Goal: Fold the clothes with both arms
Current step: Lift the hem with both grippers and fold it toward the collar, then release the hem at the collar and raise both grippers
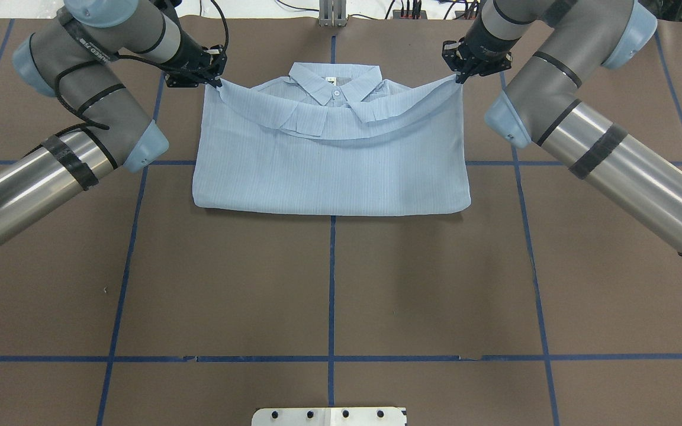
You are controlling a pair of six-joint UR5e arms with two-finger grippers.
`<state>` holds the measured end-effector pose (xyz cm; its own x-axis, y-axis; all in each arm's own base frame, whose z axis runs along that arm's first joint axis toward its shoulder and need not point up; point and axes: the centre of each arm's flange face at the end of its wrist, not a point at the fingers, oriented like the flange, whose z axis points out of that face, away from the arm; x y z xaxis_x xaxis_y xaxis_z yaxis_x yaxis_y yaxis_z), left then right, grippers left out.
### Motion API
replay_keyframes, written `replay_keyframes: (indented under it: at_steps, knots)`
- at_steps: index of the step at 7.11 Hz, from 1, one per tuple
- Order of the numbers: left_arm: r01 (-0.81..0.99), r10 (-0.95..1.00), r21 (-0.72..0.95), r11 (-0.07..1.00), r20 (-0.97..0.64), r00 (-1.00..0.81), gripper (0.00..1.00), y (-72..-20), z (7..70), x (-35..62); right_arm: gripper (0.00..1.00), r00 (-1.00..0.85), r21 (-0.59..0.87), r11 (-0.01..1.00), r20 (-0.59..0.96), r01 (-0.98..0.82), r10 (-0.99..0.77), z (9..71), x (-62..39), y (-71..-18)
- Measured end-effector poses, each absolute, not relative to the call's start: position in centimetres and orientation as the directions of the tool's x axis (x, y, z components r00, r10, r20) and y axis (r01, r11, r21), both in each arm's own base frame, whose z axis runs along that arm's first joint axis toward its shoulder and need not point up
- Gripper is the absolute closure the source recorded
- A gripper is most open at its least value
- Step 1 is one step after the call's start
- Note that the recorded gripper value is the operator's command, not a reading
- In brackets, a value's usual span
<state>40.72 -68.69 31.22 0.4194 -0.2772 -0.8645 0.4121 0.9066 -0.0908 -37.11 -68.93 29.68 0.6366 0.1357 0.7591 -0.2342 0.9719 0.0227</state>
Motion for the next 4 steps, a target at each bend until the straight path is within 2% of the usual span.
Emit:
replay_keyframes:
  at_steps: [3,4]
  knots:
    - [0.428,-0.287,-0.093,0.899,-0.863,0.416,1.0,-69.8,32.7,40.1,1.0,0.656,0.017,0.976,0.743,-0.219,0.134,30.2,-38.3,-70.3]
    - [0.431,-0.289,-0.094,0.898,-0.863,0.415,0.95,-69.9,32.9,39.9,1.0,0.658,0.018,0.976,0.741,-0.216,0.132,30.3,-38.3,-70.4]
